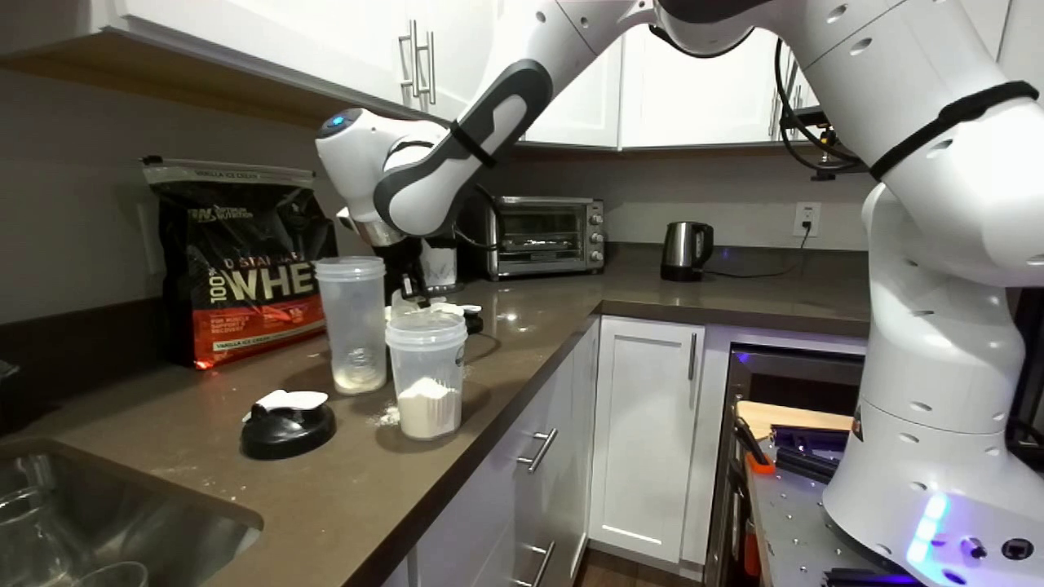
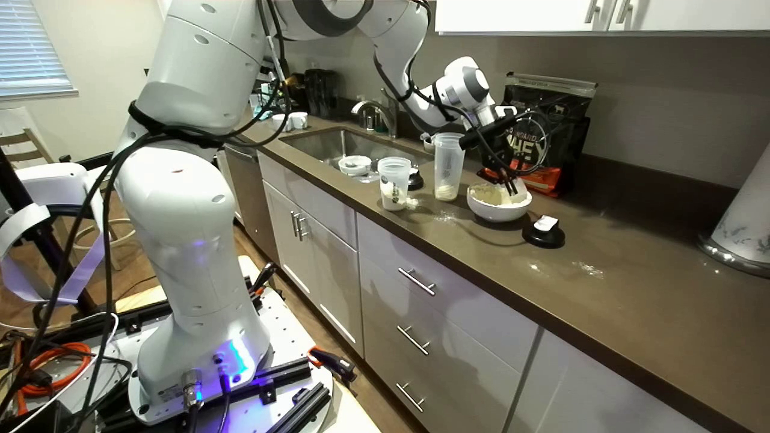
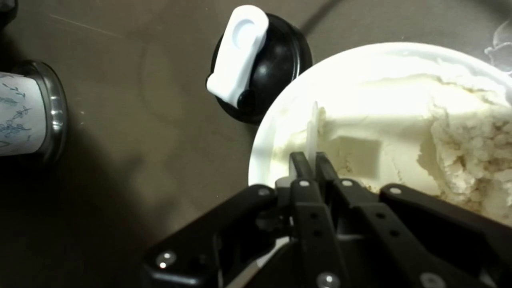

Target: Scoop some of the powder from the white bowl into the larger clear bottle

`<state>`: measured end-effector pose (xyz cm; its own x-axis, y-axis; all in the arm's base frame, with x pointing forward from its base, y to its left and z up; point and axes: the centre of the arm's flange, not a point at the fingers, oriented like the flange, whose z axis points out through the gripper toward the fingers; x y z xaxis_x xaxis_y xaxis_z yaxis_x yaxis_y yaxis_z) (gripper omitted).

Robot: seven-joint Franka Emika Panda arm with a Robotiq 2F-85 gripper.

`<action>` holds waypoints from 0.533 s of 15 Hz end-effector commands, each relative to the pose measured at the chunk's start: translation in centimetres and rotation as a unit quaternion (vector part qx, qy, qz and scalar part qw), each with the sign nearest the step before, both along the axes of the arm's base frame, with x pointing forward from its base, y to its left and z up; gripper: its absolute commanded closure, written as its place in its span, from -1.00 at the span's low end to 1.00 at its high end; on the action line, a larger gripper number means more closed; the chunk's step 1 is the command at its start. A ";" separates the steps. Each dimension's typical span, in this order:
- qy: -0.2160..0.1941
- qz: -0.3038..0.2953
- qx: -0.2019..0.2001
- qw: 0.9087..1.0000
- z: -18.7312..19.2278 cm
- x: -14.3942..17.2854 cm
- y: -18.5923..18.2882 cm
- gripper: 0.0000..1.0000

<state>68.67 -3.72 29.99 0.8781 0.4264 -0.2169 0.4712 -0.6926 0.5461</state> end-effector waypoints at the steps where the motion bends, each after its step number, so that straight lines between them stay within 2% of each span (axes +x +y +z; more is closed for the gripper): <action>1: -0.007 0.000 0.000 1.000 0.2 -0.8 -0.1 0.97; 8: -0.022 -0.003 -0.005 1.000 1.9 -1.3 -0.2 0.97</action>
